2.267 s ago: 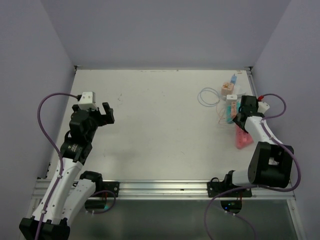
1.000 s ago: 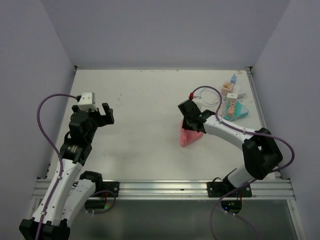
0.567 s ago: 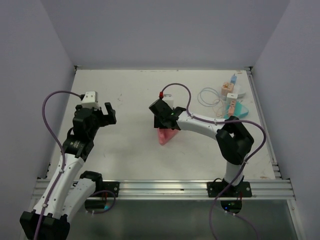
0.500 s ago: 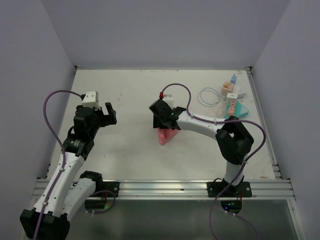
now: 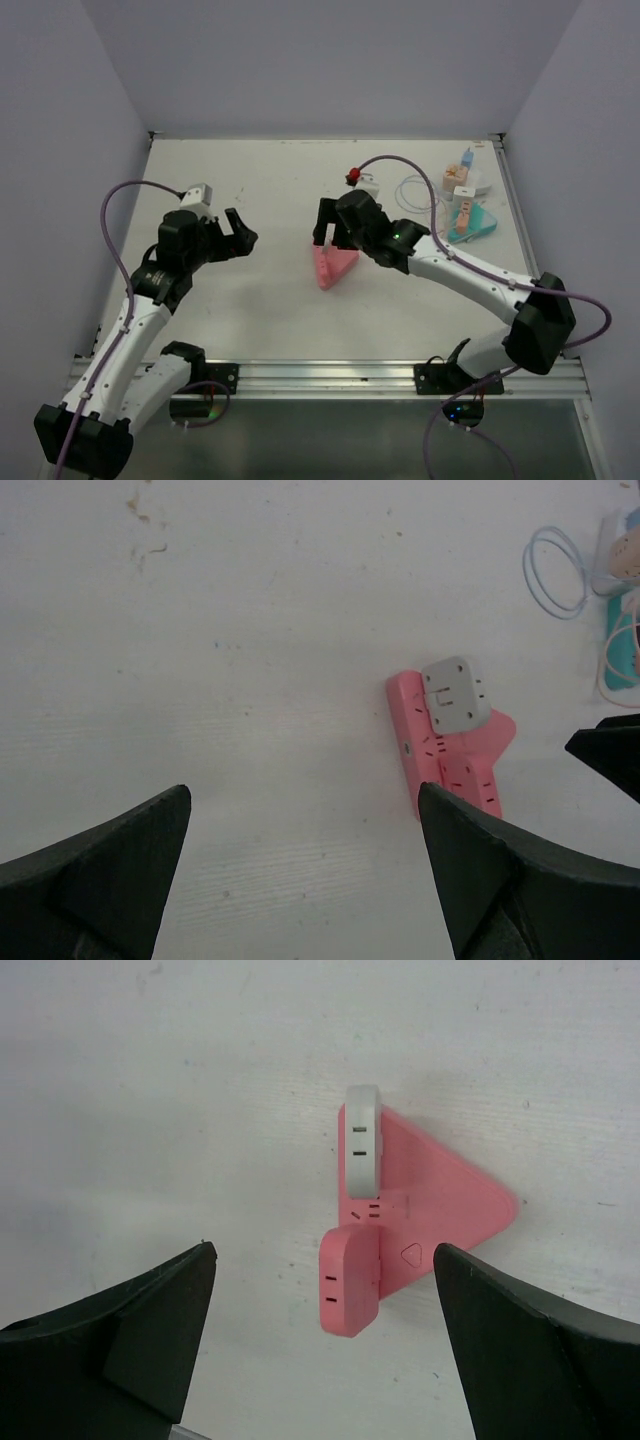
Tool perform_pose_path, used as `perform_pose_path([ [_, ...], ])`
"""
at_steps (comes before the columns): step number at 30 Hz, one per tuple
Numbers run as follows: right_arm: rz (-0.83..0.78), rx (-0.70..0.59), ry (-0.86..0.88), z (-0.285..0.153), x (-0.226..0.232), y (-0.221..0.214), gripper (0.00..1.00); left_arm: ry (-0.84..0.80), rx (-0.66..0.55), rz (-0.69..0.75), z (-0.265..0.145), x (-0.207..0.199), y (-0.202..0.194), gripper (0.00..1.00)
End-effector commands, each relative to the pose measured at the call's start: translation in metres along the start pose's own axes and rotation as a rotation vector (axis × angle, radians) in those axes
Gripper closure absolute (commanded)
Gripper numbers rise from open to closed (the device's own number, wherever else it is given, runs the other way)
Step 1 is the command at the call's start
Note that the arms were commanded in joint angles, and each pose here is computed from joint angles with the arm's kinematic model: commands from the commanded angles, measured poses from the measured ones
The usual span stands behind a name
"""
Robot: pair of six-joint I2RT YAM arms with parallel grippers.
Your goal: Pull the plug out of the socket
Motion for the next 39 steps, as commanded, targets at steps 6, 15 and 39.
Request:
perform_pose_path([
  [6,0.081,-0.200,0.076,-0.034,-0.036,0.022,0.02,-0.206,0.048,-0.069,0.014,-0.071,0.005,0.00],
  [15,0.174,-0.280,0.099,-0.040,-0.086,0.017,0.01,-0.247,0.125,0.010,0.049,-0.154,-0.016,0.03],
  [39,0.424,-0.205,0.270,0.001,-0.121,-0.029,0.12,-0.184,0.264,0.008,0.108,-0.186,-0.075,0.56],
])
Point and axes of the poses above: each gripper's point midway between its finger pads, its own z axis out along the fingers, its own x axis along the line the jaws close on, y = z × x, the point moved 8 cm from there along -z, back along the fingers, and after that the axes turned 15 degrees about z, right-handed, at the moved point
